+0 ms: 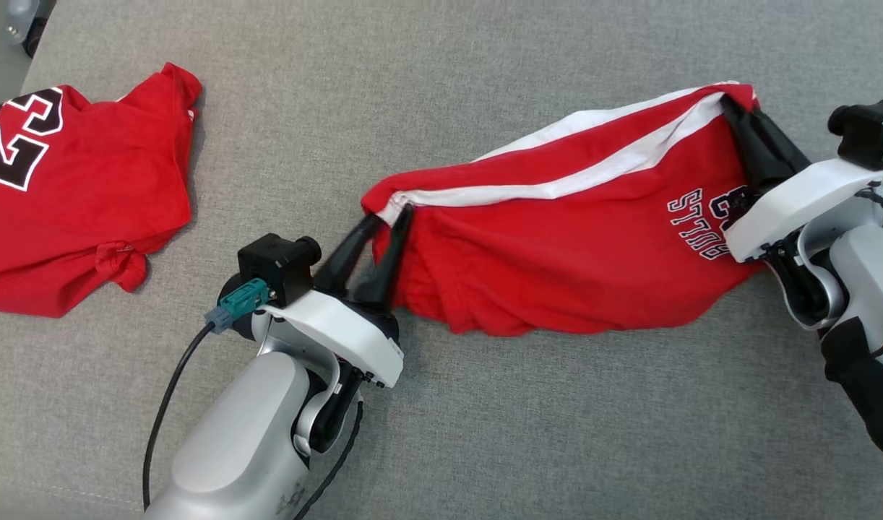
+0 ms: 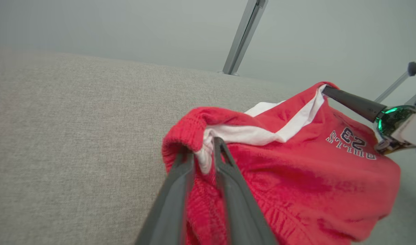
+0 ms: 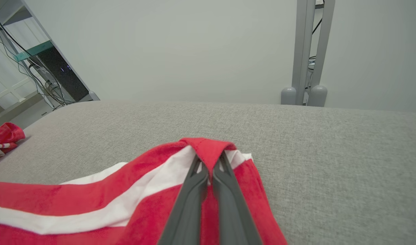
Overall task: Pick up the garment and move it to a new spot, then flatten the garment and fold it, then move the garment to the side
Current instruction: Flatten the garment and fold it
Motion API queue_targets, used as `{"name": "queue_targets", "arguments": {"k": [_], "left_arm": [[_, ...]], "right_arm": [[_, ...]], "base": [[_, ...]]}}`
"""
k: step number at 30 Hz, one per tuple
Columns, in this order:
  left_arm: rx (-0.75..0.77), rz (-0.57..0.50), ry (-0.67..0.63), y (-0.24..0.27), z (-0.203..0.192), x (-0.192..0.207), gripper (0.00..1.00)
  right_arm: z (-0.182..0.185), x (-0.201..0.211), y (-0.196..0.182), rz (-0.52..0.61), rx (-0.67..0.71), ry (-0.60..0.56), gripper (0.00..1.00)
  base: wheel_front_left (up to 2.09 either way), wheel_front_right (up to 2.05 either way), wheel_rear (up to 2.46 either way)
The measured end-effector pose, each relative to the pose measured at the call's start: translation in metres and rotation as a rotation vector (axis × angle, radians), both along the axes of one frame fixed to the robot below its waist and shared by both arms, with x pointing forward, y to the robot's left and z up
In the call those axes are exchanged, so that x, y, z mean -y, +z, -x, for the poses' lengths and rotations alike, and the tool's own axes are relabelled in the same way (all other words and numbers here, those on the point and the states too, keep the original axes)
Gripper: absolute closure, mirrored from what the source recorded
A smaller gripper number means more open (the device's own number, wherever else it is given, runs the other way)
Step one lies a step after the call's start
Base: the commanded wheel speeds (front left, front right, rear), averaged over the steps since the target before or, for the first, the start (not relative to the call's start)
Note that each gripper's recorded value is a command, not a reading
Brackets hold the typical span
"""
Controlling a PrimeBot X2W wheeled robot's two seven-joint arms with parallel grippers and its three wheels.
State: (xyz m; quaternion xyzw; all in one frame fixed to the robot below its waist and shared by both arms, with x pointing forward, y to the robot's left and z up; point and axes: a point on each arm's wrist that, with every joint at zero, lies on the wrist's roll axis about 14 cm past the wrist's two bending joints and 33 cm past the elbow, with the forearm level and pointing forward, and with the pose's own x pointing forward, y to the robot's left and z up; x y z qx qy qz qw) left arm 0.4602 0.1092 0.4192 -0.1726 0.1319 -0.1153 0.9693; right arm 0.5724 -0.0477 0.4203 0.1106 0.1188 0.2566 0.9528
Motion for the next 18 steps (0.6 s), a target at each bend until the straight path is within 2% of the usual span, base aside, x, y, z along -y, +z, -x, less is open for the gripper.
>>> {"name": "queue_targets", "arguments": {"k": [8,18], "left_arm": [[0.071,-0.058,0.081,0.015,0.01,-0.015,0.0],[0.234,-0.087,0.229,0.067,0.018,-0.046,0.0]], "right_arm": [[0.014,0.015,0.022,0.038,0.07,-0.03,0.0],[0.054,0.06,0.059,0.024,0.205,-0.178,0.0]], "base": [[0.0,0.0,0.0],[0.0,0.0,0.0]]}}
